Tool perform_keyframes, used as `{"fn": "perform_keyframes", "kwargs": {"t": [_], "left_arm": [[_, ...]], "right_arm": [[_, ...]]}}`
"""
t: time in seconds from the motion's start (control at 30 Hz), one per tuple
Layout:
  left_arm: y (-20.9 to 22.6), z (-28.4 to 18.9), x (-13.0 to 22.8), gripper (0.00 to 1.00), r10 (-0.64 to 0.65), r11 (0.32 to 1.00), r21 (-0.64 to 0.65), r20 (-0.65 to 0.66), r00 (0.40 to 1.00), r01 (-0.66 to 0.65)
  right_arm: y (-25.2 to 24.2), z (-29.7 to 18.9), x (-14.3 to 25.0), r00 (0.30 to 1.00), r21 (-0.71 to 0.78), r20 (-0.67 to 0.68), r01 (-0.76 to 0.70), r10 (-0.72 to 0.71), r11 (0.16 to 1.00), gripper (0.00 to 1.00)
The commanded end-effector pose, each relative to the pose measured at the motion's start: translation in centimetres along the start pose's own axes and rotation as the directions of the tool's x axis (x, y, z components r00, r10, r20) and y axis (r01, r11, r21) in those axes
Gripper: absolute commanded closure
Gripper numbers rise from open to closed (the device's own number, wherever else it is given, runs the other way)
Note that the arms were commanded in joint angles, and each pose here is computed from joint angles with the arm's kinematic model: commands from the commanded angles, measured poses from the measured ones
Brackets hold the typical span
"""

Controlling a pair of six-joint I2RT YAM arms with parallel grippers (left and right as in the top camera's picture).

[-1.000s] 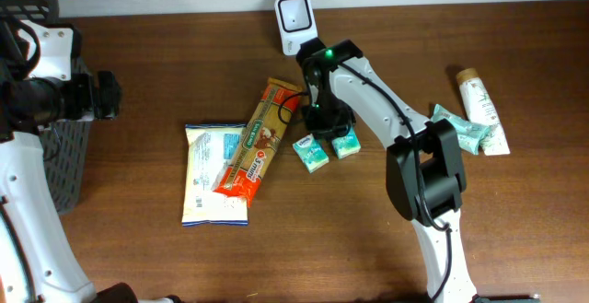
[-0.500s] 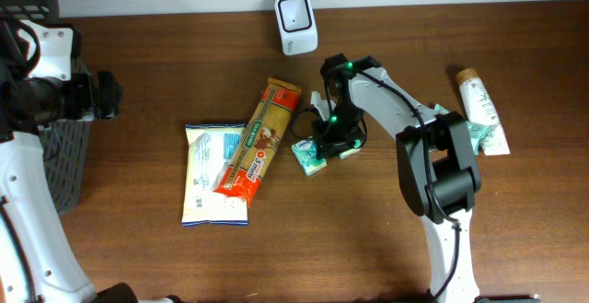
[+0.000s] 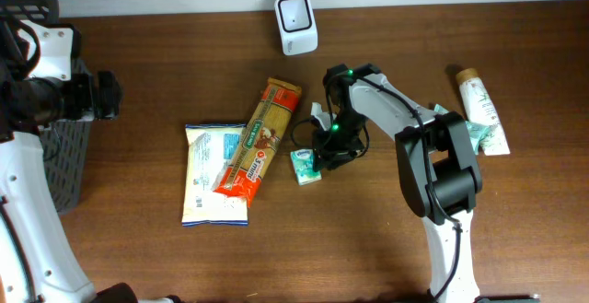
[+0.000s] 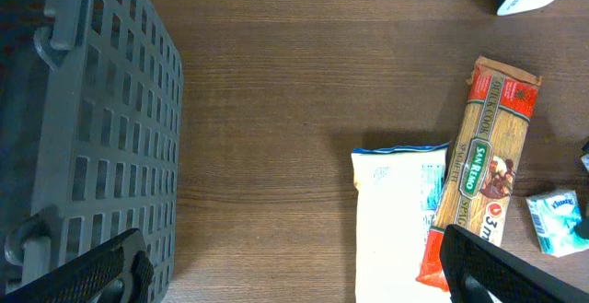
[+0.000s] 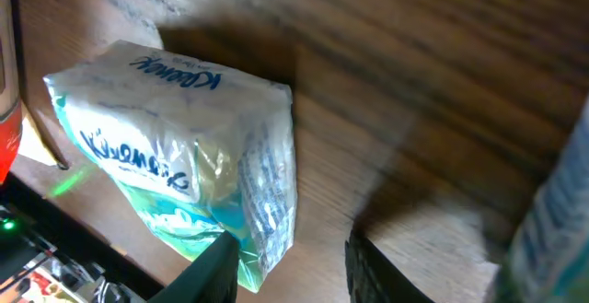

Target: Scan the item barcode

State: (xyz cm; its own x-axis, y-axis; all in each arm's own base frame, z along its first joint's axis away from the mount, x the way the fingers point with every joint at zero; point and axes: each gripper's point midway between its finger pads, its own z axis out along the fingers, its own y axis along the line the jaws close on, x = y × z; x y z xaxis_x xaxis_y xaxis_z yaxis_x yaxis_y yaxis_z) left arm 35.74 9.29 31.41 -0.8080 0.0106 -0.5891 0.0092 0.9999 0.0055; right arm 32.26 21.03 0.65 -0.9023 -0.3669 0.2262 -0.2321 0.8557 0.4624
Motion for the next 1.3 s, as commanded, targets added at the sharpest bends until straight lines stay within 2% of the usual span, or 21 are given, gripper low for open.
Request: {"fn": "perform_keyframes", "kwargs": {"t": [0.0, 0.07, 0.1, 0.33, 0.43, 0.57, 0.7, 0.8, 0.87, 0.9, 1.03, 1.27], "left_arm": [[0.0, 0.1, -0.1, 0.01, 0.009, 1.000, 0.008, 0.001, 1.000, -0.009], [0.0, 0.1, -0.1, 0.01, 0.009, 1.000, 0.008, 0.001, 1.000, -0.009], [0.0, 0.1, -0.1, 0.01, 0.009, 1.000, 0.008, 0.001, 1.000, -0.009], [0.0, 0.1, -0.1, 0.01, 0.009, 1.000, 0.009, 0.001, 1.000, -0.009], [0.0, 0.1, -0.1, 0.01, 0.009, 1.000, 0.008, 0.001, 1.000, -0.009], [0.0, 0.0, -0.1, 0.01, 0.009, 1.000, 0.008, 0.001, 1.000, -0.009], [0.0, 0.1, -0.1, 0.01, 0.009, 1.000, 0.008, 0.001, 1.000, -0.009], [0.0, 0.1, -0.1, 0.01, 0.009, 1.000, 0.009, 0.001, 1.000, -0.009], [0.0, 0.1, -0.1, 0.01, 0.009, 1.000, 0.009, 0.001, 1.000, -0.009], [0.0, 0.1, -0.1, 0.01, 0.009, 1.000, 0.009, 0.001, 1.000, -0.009], [0.0, 0.1, -0.1, 0.01, 0.009, 1.000, 0.008, 0.001, 1.000, -0.009], [0.0, 0.1, -0.1, 0.01, 0.009, 1.000, 0.009, 0.001, 1.000, -0.009]], "right_arm": [[-0.8, 1.5, 0.9, 0.999, 0.020, -0.035, -0.014, 0.015, 1.000, 0.69], [-0.8, 1.5, 0.7, 1.000, 0.020, -0.027, -0.011, 0.011, 1.000, 0.83], [-0.8, 1.5, 0.5, 1.000, 0.020, -0.019, -0.008, 0.008, 1.000, 0.94], [-0.2, -2.8, -2.1, 0.997, 0.041, 0.069, 0.031, -0.034, 0.999, 0.95], [-0.2, -5.3, -2.3, 0.996, 0.121, 0.079, 0.041, -0.051, 0.992, 0.79], [1.1, -7.2, -0.9, 0.996, 0.122, 0.052, 0.063, -0.070, 0.991, 0.72], [3.9, -11.4, 0.3, 0.979, 0.161, 0.156, 0.107, -0.132, 0.981, 0.60], [4.8, -13.1, 1.0, 0.967, 0.264, 0.224, 0.058, -0.120, 0.963, 0.57], [4.8, -11.5, 0.7, 0.972, 0.254, 0.228, 0.004, -0.064, 0.967, 0.48], [4.6, -10.6, 0.8, 0.975, 0.247, 0.219, -0.020, -0.036, 0.969, 0.37], [2.9, -5.6, 1.7, 0.987, 0.186, 0.156, -0.066, 0.037, 0.980, 0.35], [2.5, -3.8, 0.2, 0.981, 0.153, 0.194, -0.048, 0.018, 0.987, 0.32]]}}
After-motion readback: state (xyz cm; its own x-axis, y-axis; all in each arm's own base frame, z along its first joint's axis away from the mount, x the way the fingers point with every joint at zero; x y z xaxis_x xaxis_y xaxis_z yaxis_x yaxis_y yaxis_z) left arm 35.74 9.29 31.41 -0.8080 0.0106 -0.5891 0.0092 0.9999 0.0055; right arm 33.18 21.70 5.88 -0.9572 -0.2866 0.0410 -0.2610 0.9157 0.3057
